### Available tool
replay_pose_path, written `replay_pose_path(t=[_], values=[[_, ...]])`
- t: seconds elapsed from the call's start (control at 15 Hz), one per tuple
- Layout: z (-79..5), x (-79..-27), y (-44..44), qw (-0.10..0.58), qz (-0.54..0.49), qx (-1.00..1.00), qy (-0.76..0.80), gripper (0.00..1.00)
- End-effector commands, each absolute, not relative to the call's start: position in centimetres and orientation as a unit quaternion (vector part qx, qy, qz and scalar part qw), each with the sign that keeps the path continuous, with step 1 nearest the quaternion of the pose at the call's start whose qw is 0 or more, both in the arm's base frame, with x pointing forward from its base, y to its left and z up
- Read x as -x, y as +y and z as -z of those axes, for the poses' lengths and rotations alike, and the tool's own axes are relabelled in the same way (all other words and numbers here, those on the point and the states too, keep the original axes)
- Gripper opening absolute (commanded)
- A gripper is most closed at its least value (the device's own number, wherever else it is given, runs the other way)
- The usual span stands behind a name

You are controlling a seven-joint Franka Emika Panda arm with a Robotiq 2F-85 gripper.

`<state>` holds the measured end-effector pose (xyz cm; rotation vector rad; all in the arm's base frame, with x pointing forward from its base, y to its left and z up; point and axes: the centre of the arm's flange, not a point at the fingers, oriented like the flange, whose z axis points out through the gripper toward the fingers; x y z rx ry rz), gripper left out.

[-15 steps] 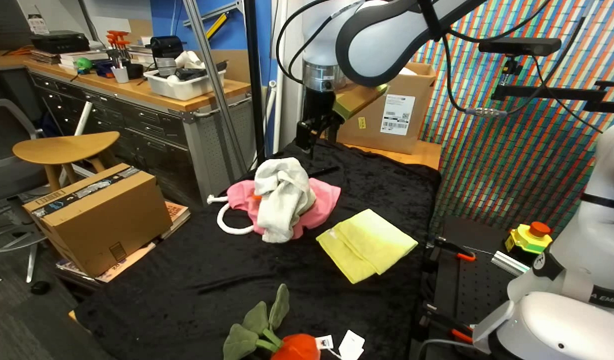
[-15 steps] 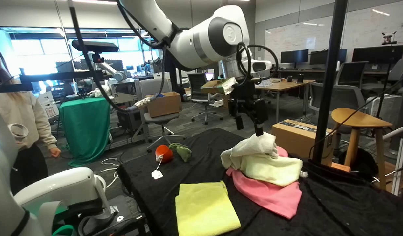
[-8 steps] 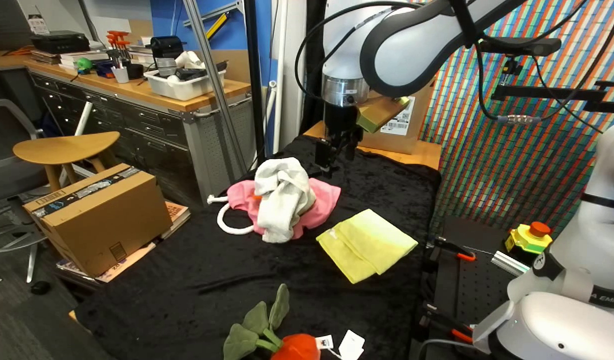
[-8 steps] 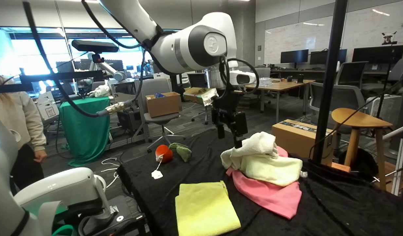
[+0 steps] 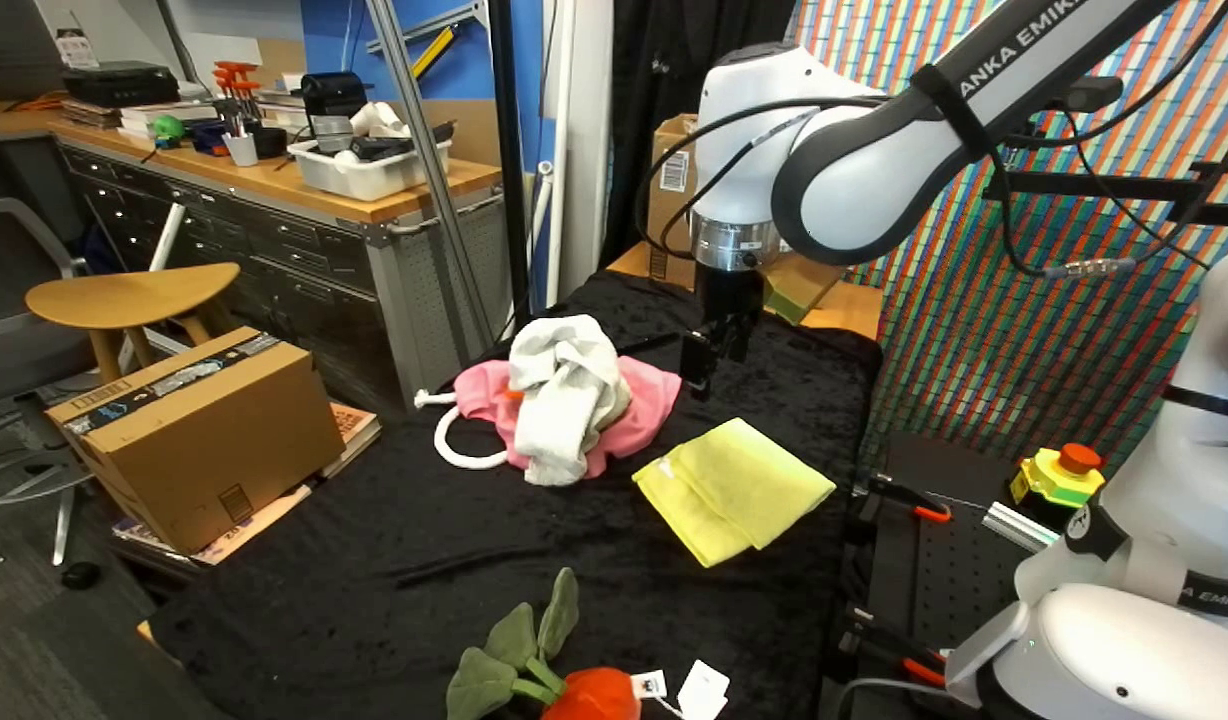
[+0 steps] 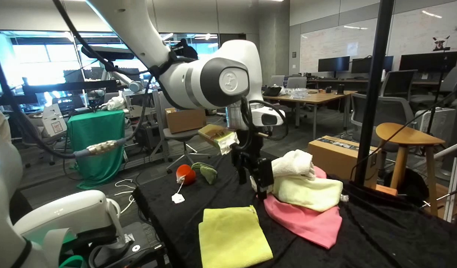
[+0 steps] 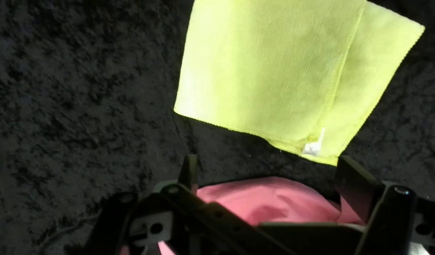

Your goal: Pile all the objects on the middle back of the table

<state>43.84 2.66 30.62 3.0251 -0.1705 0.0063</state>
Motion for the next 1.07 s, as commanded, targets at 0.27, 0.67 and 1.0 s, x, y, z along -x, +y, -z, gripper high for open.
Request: replay_pose_path(t=[0.27,0.67,1.0], values=[[-25.7,-39.0,2.7,0.042,-0.014,-0.999,-0.003,1.00],[-24.6,-37.3,6.7,0.041,-0.019,-0.998,0.036,1.00],[-23.3,-37.6,9.7,0.051,-0.023,-0.997,0.056,1.00]])
